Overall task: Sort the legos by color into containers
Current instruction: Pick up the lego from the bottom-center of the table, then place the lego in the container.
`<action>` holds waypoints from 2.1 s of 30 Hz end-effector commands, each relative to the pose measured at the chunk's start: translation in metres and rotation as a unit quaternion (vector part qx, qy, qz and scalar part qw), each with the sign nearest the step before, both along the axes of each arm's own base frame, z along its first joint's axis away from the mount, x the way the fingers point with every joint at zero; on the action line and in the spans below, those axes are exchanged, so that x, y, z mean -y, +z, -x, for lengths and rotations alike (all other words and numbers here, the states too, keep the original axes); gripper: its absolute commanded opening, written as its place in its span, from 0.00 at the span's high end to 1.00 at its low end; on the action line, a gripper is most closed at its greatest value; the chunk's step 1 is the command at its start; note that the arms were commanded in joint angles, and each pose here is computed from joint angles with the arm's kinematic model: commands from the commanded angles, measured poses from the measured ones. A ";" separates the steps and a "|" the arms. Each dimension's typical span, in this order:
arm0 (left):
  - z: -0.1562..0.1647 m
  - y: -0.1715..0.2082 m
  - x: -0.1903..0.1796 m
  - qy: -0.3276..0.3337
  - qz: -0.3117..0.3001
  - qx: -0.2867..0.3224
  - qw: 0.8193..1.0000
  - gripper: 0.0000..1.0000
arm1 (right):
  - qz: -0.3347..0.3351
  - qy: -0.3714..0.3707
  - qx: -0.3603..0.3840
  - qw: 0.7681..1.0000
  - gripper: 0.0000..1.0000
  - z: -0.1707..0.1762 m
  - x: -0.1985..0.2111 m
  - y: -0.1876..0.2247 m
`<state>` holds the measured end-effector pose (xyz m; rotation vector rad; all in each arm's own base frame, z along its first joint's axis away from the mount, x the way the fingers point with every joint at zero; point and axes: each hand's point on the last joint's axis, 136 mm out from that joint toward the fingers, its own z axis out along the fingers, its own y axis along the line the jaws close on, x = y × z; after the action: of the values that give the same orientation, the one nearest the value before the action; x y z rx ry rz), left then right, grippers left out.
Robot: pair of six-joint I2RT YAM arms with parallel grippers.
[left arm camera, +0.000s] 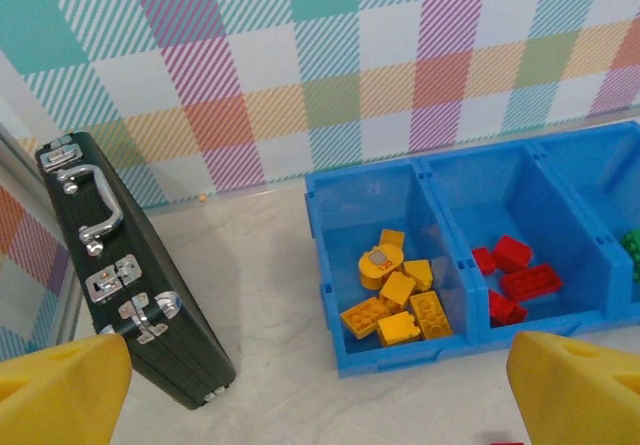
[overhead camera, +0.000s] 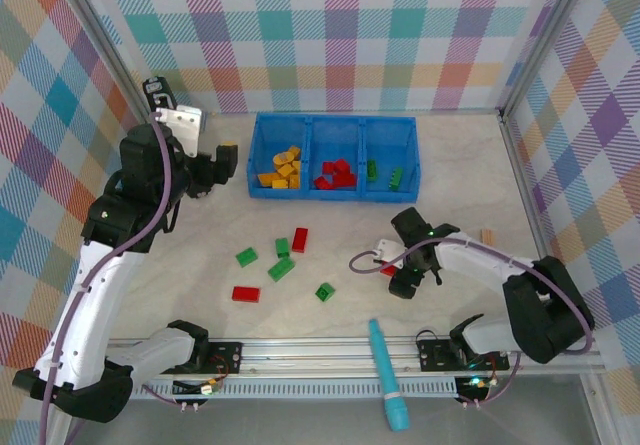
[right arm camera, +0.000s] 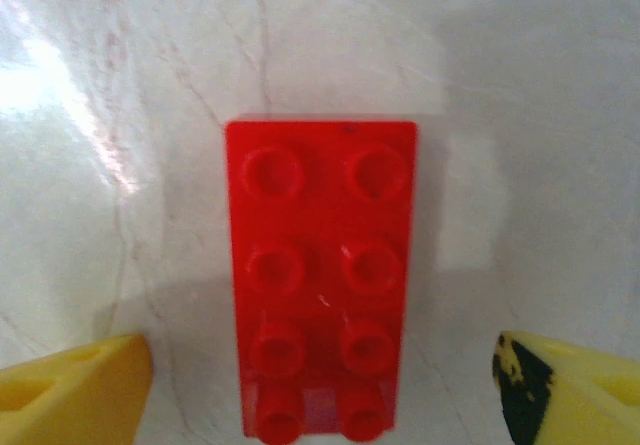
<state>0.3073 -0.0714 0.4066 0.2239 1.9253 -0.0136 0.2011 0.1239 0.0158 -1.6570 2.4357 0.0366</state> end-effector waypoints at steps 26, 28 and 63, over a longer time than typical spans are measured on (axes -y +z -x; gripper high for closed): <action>-0.003 0.004 -0.009 0.018 -0.010 0.017 1.000 0.02 | -0.120 0.036 0.075 0.989 0.67 -0.108 -0.082 0.084; -0.003 0.004 -0.009 0.018 -0.009 0.018 1.000 0.02 | -0.134 0.039 0.102 0.985 0.67 -0.130 -0.094 0.103; 0.000 0.006 -0.012 0.021 -0.007 0.022 1.000 0.00 | -0.117 0.046 0.201 0.972 0.43 -0.261 -0.175 0.142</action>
<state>0.3092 -0.0656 0.4022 0.2047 1.9323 0.0128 0.4704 0.2972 0.1023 -1.5764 2.0388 -0.0018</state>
